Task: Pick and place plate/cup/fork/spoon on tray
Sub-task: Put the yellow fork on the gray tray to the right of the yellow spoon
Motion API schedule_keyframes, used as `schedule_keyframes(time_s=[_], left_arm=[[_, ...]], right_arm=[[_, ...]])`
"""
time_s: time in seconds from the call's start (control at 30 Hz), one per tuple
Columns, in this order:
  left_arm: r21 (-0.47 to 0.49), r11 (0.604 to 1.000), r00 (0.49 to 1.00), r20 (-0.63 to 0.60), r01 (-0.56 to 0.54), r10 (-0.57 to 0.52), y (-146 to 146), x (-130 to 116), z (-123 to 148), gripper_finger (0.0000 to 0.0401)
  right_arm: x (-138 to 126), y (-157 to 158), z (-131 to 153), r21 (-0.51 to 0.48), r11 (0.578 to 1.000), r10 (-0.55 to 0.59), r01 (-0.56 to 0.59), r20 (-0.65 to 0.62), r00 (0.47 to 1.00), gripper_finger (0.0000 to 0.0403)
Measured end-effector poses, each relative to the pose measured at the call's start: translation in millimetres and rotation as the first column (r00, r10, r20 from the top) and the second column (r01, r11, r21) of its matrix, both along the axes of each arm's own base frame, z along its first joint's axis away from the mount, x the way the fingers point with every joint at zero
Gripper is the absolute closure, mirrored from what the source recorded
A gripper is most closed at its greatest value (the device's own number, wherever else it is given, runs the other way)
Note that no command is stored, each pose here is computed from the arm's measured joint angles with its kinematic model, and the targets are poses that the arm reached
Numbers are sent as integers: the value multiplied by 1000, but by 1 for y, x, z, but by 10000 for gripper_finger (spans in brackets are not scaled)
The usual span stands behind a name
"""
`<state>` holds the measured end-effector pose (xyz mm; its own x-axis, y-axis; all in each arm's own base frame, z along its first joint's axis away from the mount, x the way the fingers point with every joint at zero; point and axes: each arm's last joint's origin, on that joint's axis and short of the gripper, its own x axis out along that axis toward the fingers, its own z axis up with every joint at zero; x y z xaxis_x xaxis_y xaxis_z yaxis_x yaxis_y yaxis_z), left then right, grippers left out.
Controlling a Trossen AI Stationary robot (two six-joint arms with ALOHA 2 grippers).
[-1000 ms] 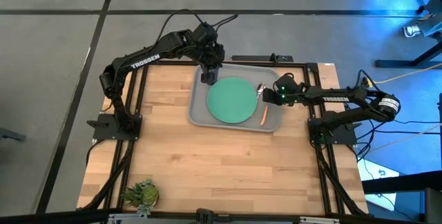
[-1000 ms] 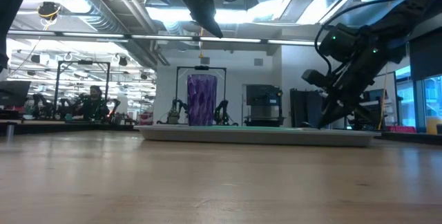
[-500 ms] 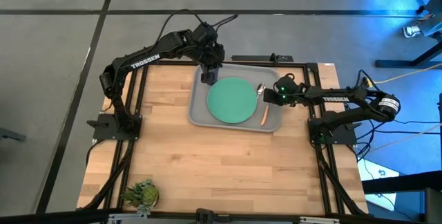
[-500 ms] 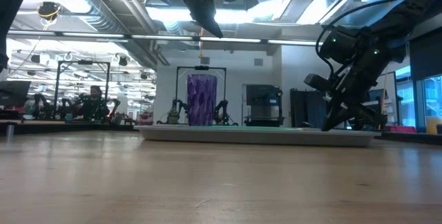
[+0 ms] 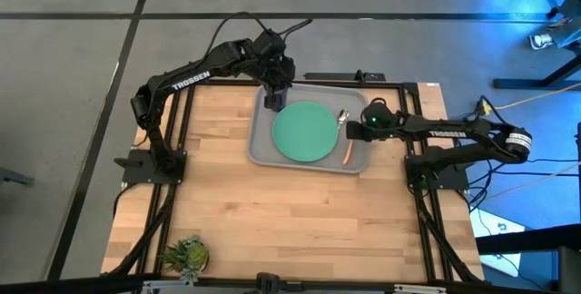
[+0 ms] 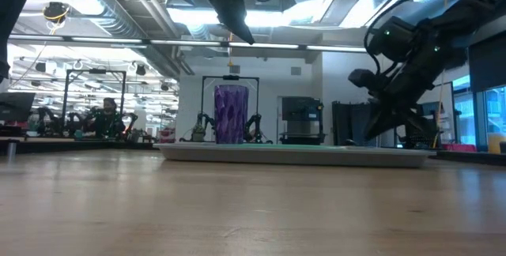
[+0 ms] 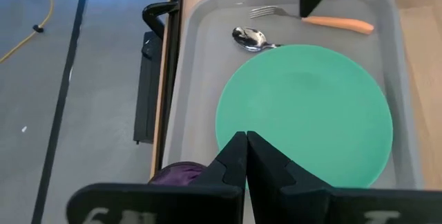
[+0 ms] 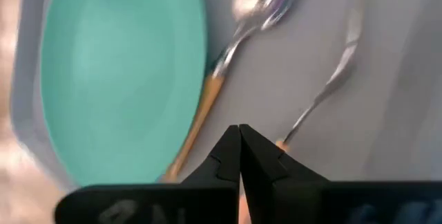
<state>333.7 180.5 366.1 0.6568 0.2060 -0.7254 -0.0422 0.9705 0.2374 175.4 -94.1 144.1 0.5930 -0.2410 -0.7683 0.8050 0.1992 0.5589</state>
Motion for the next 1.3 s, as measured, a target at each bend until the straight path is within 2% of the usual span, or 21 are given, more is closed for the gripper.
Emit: schedule_keyframes(time_s=[0.17,0.27,0.33,0.4,0.53,0.7,0.8,1.03,1.17,1.3], left_arm=[[0,1000,1000,0,-1,1,0,0,0,401],[-2,1000,1000,0,-2,2,0,0,0,401],[-3,1000,1000,1,-4,4,0,0,0,401],[-15,1000,1000,4,-17,17,0,0,0,401],[-17,1000,1000,5,-19,19,0,0,0,401],[-15,1000,1000,4,-17,17,0,0,0,401],[-15,1000,1000,4,-16,16,0,0,0,401],[-17,1000,1000,-5,-14,14,0,-1,-1,401],[-21,1000,1000,-13,-14,14,-1,-1,-1,401],[-23,1000,1000,-16,-14,14,-1,-1,-1,401]], right_arm=[[-4,-4,5,-67,982,-176,176,1,984,396],[-4,-9,11,-125,966,-230,228,0,973,396],[-3,-12,15,-127,962,-244,241,-8,970,396],[-3,-15,18,-134,966,-227,222,-21,974,396],[0,-20,25,-124,985,-118,118,3,993,396],[-4,-24,25,-104,990,-98,97,4,995,390],[-4,-25,25,-81,994,-78,79,15,997,373],[-4,-25,25,-110,993,-41,41,4,999,328],[-3,-28,31,-68,997,-44,48,47,998,331],[3,-34,54,-123,992,-12,13,5,1000,344]])
